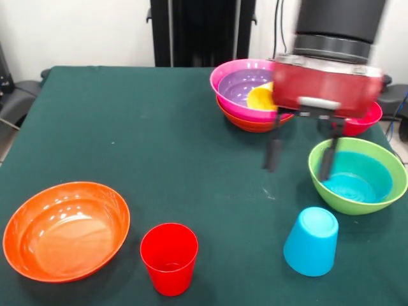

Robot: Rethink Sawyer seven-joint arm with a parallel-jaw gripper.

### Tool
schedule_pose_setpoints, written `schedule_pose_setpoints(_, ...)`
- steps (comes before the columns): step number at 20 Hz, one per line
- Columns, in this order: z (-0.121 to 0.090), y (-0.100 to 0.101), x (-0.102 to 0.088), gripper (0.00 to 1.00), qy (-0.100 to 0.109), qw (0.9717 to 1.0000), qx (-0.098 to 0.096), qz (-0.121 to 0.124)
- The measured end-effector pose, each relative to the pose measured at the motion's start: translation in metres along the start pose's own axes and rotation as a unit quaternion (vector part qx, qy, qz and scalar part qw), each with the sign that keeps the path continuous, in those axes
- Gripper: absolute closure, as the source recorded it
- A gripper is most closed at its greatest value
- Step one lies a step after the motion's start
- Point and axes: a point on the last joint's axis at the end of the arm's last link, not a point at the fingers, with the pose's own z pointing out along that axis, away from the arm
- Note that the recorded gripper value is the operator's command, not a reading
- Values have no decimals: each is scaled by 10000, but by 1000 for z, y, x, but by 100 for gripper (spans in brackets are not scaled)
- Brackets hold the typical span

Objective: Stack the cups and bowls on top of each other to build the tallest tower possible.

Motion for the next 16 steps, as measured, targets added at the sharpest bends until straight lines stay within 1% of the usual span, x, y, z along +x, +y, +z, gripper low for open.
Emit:
schedule_pose_setpoints(2, 3, -17, -8, 0, 14, 10000, 12, -88)
schedule_pose_setpoints(5, 15, -54, -18, 0, 85, 9992, 40, -379)
schedule_pose_setpoints(6, 17, -60, -19, 0, 97, 9990, 39, -431)
schedule_pose_setpoints(7, 22, -70, -20, 0, 111, 9985, 37, -526)
schedule_pose_setpoints(8, 29, -84, -22, 0, 130, 9977, 15, -666)
schedule_pose_setpoints(12, 42, -110, -25, 0, 175, 9956, -73, -914)
schedule_pose_setpoints(15, 53, -130, -26, 0, 260, 9924, -175, -1192)
schedule_pose_setpoints(16, 58, -137, -24, 0, 324, 9900, -221, -1352)
